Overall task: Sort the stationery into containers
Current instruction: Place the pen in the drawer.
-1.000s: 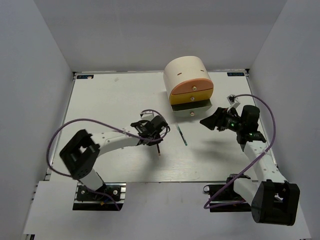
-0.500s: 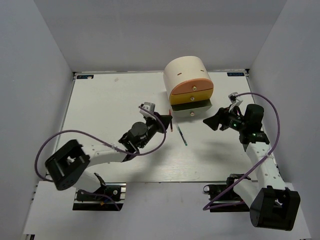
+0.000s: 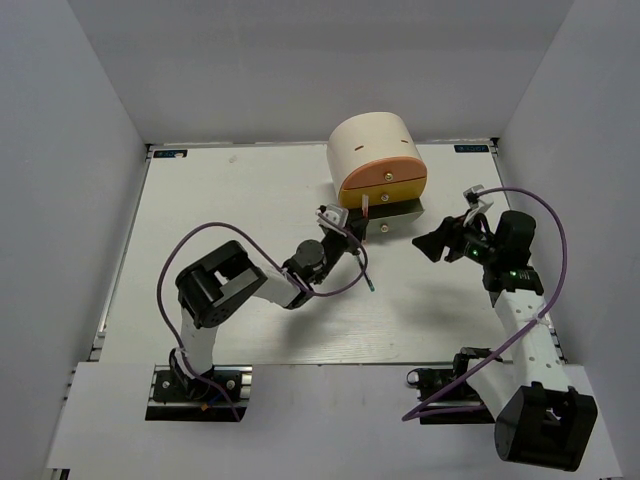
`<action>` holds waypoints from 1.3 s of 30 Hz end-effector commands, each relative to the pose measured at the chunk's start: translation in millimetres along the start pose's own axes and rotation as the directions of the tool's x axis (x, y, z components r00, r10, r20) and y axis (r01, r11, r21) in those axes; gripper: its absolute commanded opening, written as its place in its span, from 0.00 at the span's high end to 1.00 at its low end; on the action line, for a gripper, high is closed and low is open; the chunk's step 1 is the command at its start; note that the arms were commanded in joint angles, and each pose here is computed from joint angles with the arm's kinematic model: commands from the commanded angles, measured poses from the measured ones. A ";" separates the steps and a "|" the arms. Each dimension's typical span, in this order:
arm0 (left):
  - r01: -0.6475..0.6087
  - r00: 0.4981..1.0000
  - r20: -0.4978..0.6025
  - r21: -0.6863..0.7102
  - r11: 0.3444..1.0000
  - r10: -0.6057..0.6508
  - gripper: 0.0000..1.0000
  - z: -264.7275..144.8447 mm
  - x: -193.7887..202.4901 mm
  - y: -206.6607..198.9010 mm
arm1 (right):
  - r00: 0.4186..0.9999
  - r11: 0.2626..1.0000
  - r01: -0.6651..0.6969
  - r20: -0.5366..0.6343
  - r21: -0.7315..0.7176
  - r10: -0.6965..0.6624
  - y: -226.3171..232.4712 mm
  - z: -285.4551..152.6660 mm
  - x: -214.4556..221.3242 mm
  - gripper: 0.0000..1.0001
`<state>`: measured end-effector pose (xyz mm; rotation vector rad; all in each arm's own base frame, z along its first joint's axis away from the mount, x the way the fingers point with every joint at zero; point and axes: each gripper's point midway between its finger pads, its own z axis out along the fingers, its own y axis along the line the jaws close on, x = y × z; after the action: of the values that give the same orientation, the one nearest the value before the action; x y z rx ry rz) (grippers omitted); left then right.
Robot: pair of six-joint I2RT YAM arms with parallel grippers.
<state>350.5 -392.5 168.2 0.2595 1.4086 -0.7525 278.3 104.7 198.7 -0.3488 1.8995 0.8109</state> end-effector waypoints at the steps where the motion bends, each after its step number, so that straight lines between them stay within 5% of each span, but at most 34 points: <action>1: 0.028 0.870 0.482 0.163 0.986 -0.105 1.00 0.6 -141.7 -36.5 | 1.000 1.000 0.022 0.002 0.015 -0.022 -4.0 -3.3 2.9 0.33; 9: -0.126 0.873 0.487 0.283 0.951 -0.030 1.00 6.6 -140.3 -65.4 | 1.000 1.000 0.013 -0.002 0.021 -0.013 -7.5 -3.4 7.4 0.33; 34: -0.269 0.874 0.476 0.311 0.911 0.096 1.00 54.6 -114.1 -24.4 | 1.000 0.999 -0.008 -0.013 0.047 0.009 -16.2 -3.6 17.7 0.33; 39: -0.278 0.881 0.460 0.318 0.906 0.109 0.80 51.7 -106.2 -23.8 | 1.000 0.999 -0.009 -0.012 0.045 0.010 -16.9 -3.3 17.2 0.33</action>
<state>401.9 -423.0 205.6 0.5610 1.1355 -0.8226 273.7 94.6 173.9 -0.3027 1.9570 0.7953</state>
